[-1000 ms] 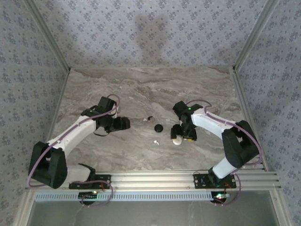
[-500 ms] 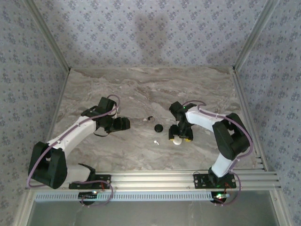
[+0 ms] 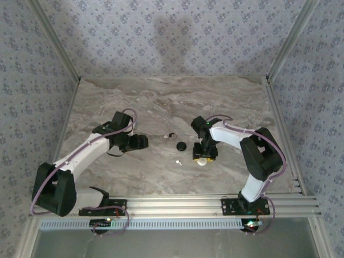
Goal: Insert the wireless bluetooth earbuds into the charging case
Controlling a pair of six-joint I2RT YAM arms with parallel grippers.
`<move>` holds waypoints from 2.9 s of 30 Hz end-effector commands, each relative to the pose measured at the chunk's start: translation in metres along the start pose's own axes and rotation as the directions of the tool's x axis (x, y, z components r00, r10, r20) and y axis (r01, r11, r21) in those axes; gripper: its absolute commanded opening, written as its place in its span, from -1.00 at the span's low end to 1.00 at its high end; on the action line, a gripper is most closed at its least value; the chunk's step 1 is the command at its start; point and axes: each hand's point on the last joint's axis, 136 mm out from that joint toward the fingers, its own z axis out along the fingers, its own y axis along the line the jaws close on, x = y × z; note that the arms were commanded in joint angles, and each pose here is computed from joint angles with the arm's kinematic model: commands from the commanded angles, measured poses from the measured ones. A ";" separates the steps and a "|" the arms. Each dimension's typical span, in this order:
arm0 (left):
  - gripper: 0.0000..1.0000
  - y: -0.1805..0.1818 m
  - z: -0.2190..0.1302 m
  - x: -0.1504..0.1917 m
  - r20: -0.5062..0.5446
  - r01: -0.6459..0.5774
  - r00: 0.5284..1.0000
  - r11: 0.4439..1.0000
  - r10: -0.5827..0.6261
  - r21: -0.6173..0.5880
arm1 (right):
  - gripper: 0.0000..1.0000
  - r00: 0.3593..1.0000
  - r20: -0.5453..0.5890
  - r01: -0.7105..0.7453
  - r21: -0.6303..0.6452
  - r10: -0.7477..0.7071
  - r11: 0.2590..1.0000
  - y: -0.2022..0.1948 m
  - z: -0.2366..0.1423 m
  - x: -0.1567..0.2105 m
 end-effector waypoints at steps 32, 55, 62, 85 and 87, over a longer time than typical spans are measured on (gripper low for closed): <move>0.06 -0.137 -0.071 0.011 0.769 -0.870 0.368 0.485 0.523 0.087 | -0.02 0.858 0.393 0.188 -0.839 0.331 0.510 0.152 -0.180 -0.050; 0.07 -0.148 -0.081 -0.006 0.832 -0.839 0.370 0.534 0.413 0.108 | -0.01 0.855 0.425 0.311 -0.878 0.296 0.363 0.186 -0.197 -0.019; 0.08 -0.149 -0.081 -0.011 0.832 -0.829 0.375 0.549 0.408 0.105 | -0.01 0.860 0.421 0.318 -0.884 0.288 0.344 0.190 -0.199 -0.013; -0.46 -0.155 -0.085 -0.013 0.830 -0.826 0.393 0.549 0.397 0.128 | -0.01 0.872 0.408 0.307 -0.886 0.270 0.346 0.198 -0.189 -0.006; -0.58 -0.154 -0.084 -0.012 0.821 -0.825 0.401 0.549 0.406 0.131 | 0.01 0.870 0.411 0.308 -0.885 0.274 0.350 0.197 -0.188 -0.007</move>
